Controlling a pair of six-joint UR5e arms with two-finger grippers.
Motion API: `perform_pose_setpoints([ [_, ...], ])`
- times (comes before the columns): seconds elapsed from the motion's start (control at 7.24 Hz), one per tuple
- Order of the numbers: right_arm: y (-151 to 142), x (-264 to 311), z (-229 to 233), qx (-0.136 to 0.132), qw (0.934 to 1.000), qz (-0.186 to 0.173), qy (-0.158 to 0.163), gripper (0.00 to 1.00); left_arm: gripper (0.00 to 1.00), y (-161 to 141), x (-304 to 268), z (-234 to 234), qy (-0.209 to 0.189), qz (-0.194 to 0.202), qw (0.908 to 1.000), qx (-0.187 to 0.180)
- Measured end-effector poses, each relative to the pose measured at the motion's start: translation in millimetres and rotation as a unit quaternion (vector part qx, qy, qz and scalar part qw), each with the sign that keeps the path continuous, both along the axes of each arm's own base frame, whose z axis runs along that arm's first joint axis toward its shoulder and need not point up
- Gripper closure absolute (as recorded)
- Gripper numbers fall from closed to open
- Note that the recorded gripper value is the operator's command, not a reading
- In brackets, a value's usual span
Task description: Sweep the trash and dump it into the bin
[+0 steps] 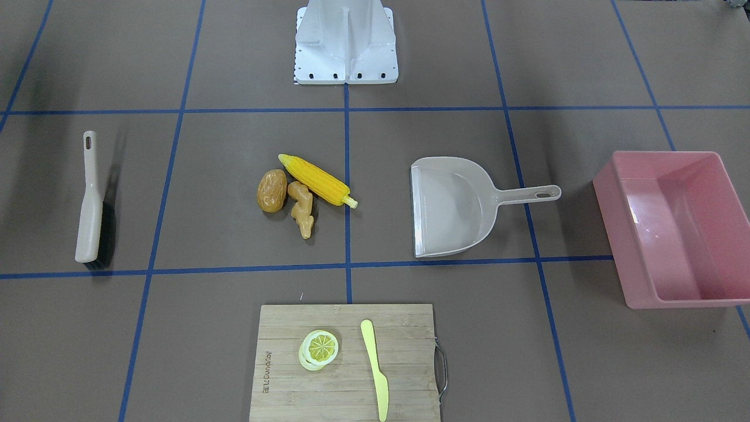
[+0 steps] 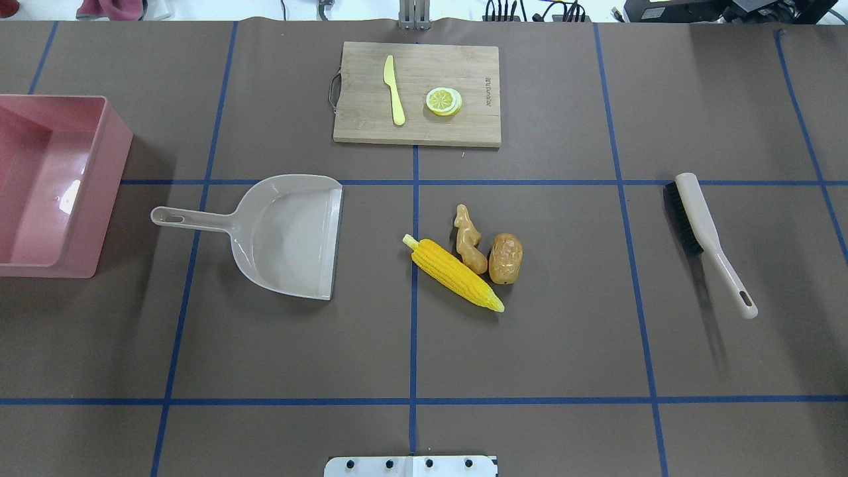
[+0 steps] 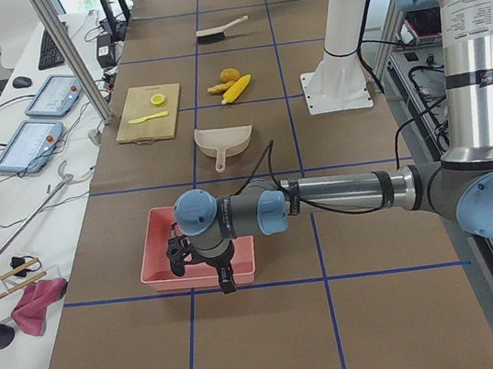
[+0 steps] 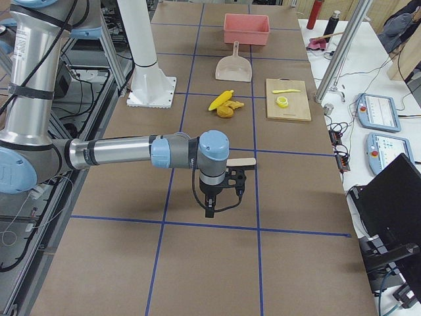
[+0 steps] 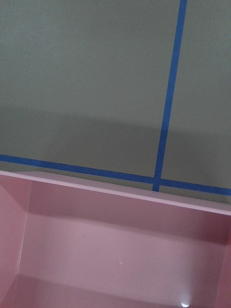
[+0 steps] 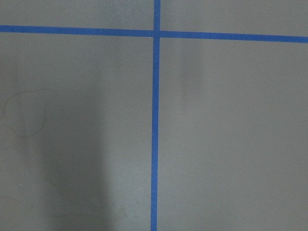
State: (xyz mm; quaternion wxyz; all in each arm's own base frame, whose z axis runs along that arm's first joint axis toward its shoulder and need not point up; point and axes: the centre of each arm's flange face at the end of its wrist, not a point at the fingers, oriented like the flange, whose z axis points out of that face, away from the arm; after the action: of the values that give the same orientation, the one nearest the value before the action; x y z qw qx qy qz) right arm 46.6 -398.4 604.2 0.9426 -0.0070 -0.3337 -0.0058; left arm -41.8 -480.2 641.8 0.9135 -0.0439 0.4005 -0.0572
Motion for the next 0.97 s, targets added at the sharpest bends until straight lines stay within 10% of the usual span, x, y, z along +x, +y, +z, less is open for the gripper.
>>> perform_pose_setpoints([
  [0.97, -3.4, -2.0, -7.5, 0.009, 1.0, -0.002, 0.003, 0.0, 0.02, -3.1, 0.5, -8.5, 0.003, 0.0, 1.0, 0.009],
])
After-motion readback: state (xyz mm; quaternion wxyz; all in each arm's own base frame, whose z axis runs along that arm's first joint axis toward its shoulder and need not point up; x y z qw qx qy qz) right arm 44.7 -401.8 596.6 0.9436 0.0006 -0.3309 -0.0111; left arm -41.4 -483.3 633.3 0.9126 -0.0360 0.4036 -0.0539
